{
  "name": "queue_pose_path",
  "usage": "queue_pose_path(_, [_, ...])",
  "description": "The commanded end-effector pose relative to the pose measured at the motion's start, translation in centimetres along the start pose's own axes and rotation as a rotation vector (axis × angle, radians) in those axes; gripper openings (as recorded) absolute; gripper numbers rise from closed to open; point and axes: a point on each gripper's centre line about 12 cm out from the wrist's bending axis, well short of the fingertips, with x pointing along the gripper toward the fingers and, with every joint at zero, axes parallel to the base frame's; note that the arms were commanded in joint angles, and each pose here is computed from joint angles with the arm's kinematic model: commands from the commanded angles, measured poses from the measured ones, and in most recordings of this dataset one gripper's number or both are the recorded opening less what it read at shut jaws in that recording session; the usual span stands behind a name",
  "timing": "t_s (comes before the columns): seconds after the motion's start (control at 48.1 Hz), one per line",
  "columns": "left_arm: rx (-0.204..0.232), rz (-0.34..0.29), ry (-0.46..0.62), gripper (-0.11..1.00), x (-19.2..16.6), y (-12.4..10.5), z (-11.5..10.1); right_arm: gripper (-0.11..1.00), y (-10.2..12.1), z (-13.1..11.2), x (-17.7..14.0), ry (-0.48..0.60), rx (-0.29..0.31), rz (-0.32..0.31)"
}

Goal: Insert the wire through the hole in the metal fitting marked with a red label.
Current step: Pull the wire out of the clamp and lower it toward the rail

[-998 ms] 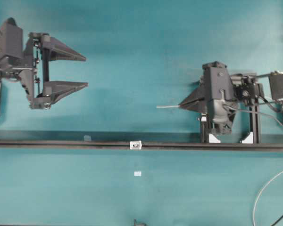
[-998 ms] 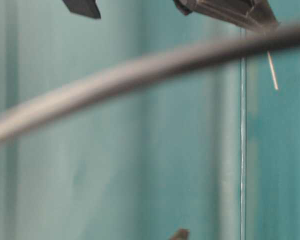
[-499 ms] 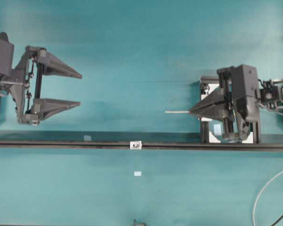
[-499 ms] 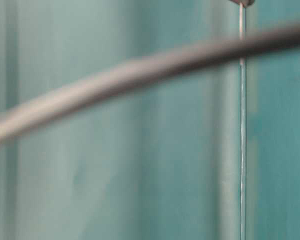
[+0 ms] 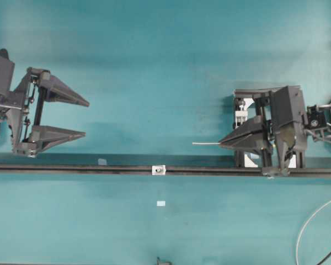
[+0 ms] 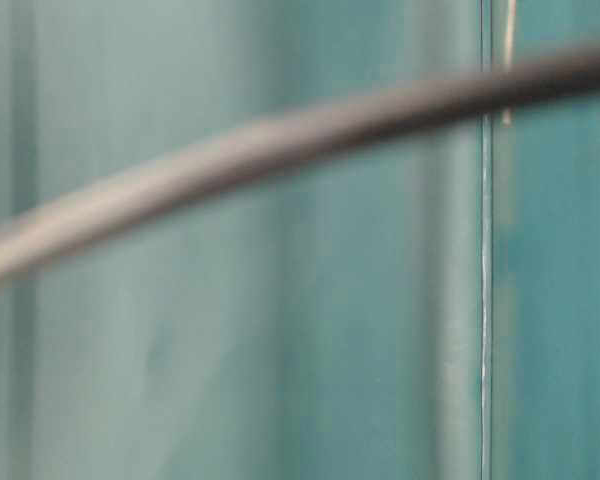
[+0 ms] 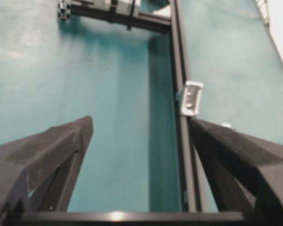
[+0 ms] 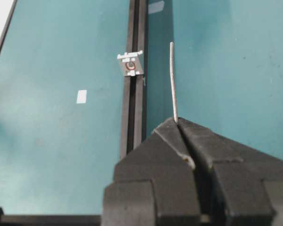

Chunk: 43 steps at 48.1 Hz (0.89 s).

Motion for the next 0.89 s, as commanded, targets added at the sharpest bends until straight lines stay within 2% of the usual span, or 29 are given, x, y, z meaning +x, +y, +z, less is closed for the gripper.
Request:
queue_pose_path(0.0, [-0.001,-0.028,-0.045,0.63,-0.2,-0.5,0.3,-0.01,0.8,0.1,0.4,-0.028,0.004,0.013])
queue_pose_path(0.187, [0.003,-0.044,-0.041,0.63,0.1,-0.8,-0.2,-0.01,1.3,-0.8,0.7,-0.053,-0.002,-0.033])
queue_pose_path(0.291, [0.007,-0.040,-0.010,0.63,1.0,-0.8,-1.1,-0.01,1.7,-1.5,0.9,-0.062,-0.010,-0.079])
queue_pose_path(0.437, [0.018,-0.064,-0.022,0.63,2.1,-1.3,-2.2,-0.01,2.4,-2.4,1.6,-0.053,-0.023,-0.120])
queue_pose_path(0.541, [0.026,-0.085,-0.044,0.63,2.6,-1.6,-3.0,-0.01,3.0,-3.1,1.9,-0.039,-0.028,-0.126])
queue_pose_path(0.873, [0.039,-0.104,0.014,0.63,5.3,-2.5,-5.0,-0.01,3.9,-4.4,2.7,-0.027,-0.017,-0.140])
